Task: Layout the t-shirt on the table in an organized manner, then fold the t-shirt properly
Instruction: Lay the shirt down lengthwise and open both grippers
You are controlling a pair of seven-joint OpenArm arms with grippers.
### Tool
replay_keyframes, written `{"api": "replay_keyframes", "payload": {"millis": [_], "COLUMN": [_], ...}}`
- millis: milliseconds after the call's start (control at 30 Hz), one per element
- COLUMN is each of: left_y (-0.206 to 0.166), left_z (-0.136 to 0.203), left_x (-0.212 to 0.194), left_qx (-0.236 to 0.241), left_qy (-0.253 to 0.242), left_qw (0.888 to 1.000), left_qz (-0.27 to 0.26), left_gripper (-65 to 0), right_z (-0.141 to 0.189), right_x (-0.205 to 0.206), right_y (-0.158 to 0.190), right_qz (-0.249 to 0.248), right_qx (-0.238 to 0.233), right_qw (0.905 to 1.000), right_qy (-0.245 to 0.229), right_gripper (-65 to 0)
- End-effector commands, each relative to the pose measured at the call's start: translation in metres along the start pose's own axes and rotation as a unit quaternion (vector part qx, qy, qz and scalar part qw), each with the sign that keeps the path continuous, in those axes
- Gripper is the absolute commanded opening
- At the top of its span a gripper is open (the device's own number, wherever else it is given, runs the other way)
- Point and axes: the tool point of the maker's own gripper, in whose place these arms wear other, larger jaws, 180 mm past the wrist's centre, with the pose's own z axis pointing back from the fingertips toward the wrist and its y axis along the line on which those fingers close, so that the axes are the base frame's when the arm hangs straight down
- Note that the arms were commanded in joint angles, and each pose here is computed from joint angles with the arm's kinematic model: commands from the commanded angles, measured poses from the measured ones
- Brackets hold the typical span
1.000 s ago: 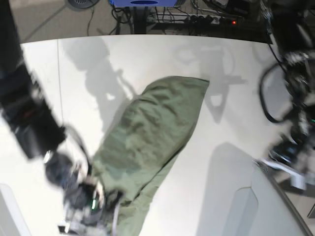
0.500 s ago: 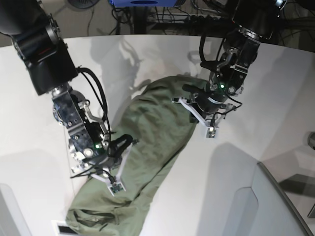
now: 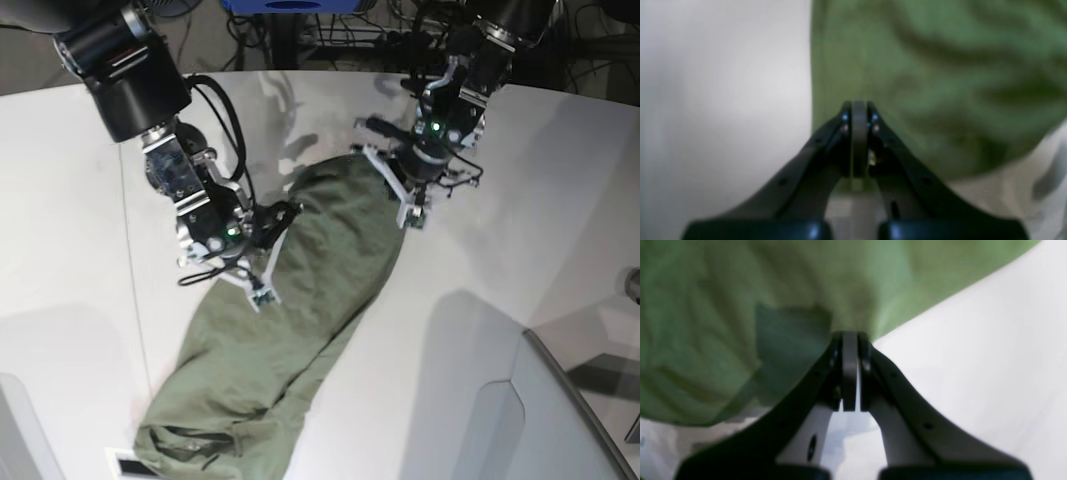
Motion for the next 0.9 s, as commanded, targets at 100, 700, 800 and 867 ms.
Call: {"api": "replay_keyframes", "payload": {"millis": [100, 700, 800, 867], "left_y": [0.005, 0.007, -0.003, -0.012], "left_z": [0.002, 0.054, 0.027, 0.008], "left_x": [-0.029, 0.078, 0.089, 0.089], "left_qx": [0.009, 0.002, 0.0, -0.005], "left_qy": [0.031, -0.125, -0.117, -0.103], "left_qw": [0.999, 0.992, 0.992, 0.994], "left_qz": [-0.005, 0.022, 0.041, 0.041], "left_gripper": [-65.0, -65.0, -65.0, -65.0], "right_z": [-0.005, 0.054, 0.035, 0.023], "right_x": [-0.012, -0.009, 0.006, 0.018], "right_y": [0.009, -0.021, -0.039, -0.045], "right_qz": [-0.005, -0.035, -0.034, -0.035], "right_qx": [0.01, -0.014, -0.029, -0.033], "right_qw": [0.9999, 0.9989, 0.9989, 0.9986], "right_qy": [0.001, -0.028, -0.013, -0.02], "right_gripper": [-64.4, -64.4, -64.4, -64.4]}}
